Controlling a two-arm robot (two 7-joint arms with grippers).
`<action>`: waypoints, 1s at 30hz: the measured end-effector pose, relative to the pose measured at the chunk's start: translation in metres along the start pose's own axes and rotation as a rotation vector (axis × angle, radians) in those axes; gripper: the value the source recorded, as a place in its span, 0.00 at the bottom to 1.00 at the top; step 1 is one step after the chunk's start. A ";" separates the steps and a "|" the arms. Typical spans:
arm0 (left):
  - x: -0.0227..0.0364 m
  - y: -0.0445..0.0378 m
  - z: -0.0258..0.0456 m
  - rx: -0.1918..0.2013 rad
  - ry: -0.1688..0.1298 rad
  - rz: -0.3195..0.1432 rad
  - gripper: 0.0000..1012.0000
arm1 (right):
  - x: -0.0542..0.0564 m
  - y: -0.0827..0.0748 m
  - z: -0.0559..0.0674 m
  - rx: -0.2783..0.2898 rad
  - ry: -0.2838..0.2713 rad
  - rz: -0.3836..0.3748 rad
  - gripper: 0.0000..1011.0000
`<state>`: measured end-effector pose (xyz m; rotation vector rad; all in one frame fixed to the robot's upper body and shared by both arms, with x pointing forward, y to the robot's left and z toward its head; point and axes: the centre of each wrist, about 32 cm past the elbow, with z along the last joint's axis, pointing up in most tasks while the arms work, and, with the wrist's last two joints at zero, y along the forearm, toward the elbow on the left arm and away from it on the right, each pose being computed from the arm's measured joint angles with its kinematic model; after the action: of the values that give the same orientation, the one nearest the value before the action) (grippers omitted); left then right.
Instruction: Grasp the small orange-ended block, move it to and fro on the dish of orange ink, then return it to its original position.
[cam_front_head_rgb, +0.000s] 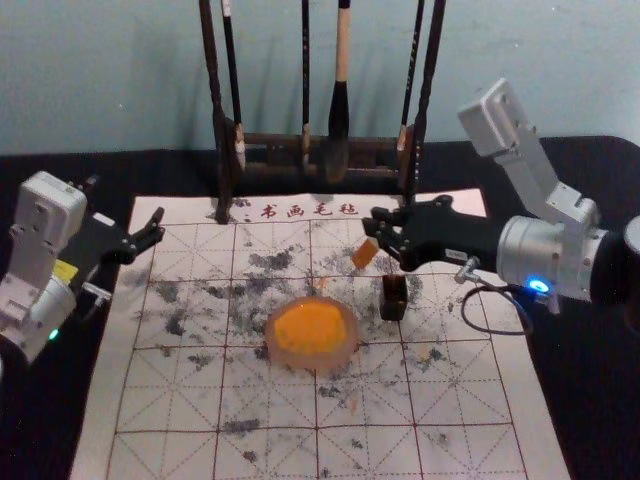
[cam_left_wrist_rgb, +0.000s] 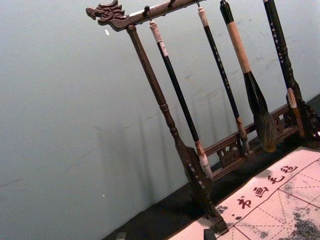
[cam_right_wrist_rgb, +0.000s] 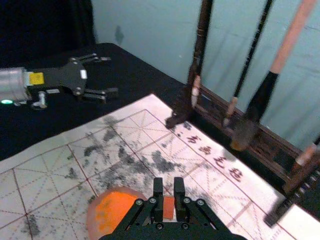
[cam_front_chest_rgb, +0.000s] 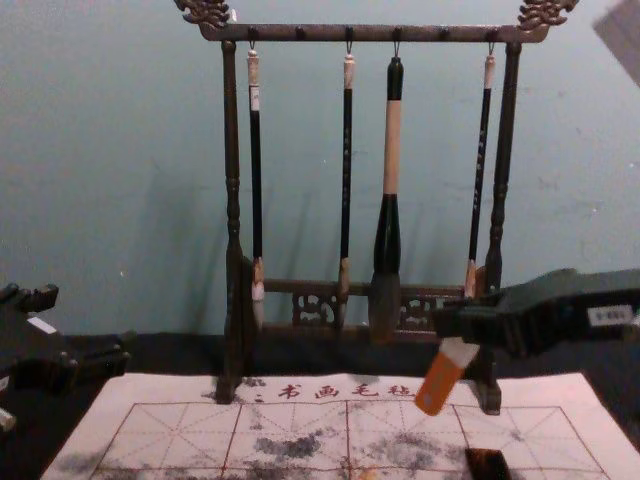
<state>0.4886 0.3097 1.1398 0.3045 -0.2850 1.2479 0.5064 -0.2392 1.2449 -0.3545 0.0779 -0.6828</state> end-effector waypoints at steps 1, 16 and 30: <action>0.0000 0.0000 0.0000 0.000 0.000 0.000 0.99 | 0.000 -0.003 -0.001 -0.004 0.005 -0.012 0.13; 0.0000 0.0000 0.0000 0.000 0.000 0.000 0.99 | -0.003 -0.020 -0.013 -0.028 0.065 -0.106 0.13; 0.0000 0.0000 0.0000 0.000 0.000 0.000 0.99 | -0.009 -0.026 -0.021 -0.049 0.087 -0.124 0.13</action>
<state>0.4886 0.3097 1.1398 0.3045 -0.2850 1.2480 0.4800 -0.2586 1.2342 -0.3784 0.1566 -0.8201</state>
